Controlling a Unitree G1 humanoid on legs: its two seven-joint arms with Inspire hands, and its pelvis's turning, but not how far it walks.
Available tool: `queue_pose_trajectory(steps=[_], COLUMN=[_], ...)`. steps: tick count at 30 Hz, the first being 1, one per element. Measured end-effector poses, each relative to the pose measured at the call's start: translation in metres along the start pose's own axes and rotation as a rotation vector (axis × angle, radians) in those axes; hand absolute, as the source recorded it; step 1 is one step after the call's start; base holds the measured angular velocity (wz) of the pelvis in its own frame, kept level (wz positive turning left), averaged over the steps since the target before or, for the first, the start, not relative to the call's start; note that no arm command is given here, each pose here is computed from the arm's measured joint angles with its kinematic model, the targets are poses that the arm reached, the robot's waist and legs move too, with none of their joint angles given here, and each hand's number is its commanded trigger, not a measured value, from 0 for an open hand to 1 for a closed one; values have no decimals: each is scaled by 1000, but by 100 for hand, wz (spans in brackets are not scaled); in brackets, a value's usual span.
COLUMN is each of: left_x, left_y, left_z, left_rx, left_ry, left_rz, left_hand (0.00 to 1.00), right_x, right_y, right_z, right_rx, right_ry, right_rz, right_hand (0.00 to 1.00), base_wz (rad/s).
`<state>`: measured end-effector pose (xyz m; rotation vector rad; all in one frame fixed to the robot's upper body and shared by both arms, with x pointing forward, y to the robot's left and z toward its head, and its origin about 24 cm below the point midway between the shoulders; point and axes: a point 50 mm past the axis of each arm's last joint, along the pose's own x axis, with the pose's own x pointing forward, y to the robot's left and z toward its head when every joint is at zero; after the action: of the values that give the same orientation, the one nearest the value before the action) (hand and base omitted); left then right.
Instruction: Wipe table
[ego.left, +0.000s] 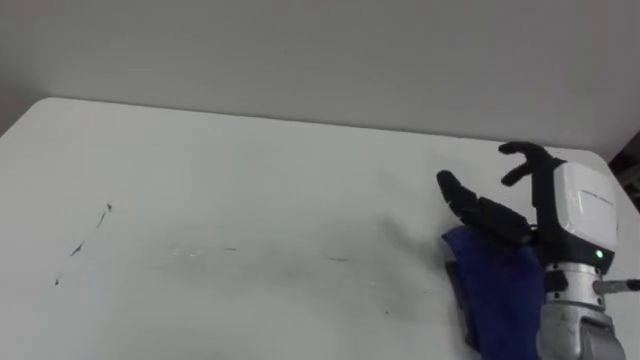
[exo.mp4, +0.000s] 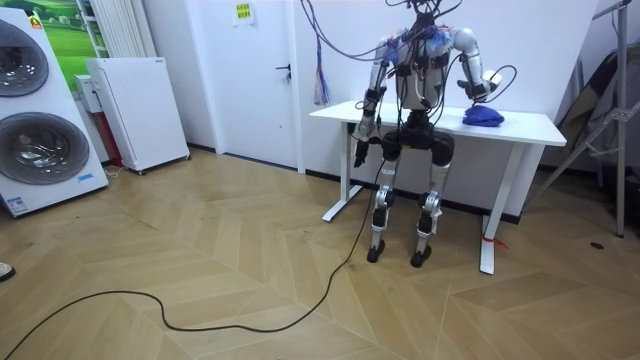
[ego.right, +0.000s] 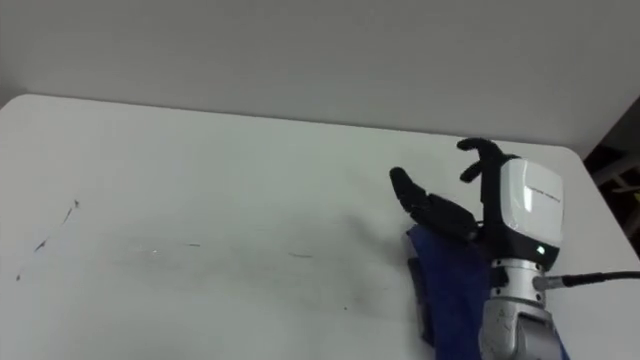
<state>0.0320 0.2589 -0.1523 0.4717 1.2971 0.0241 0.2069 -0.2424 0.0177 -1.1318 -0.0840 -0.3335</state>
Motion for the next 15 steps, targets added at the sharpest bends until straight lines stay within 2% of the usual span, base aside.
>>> queue_pose_trajectory(steps=[15], left_x=[-4], left_y=[7], left_z=[-26], left_rx=[-89], left_ry=[75], left_rz=[34], left_hand=[0], right_x=[14], right_y=[-41], right_z=[-19], right_rx=[28], right_ry=[63], right_rz=[-210], right_hand=[0], base_wz=[0])
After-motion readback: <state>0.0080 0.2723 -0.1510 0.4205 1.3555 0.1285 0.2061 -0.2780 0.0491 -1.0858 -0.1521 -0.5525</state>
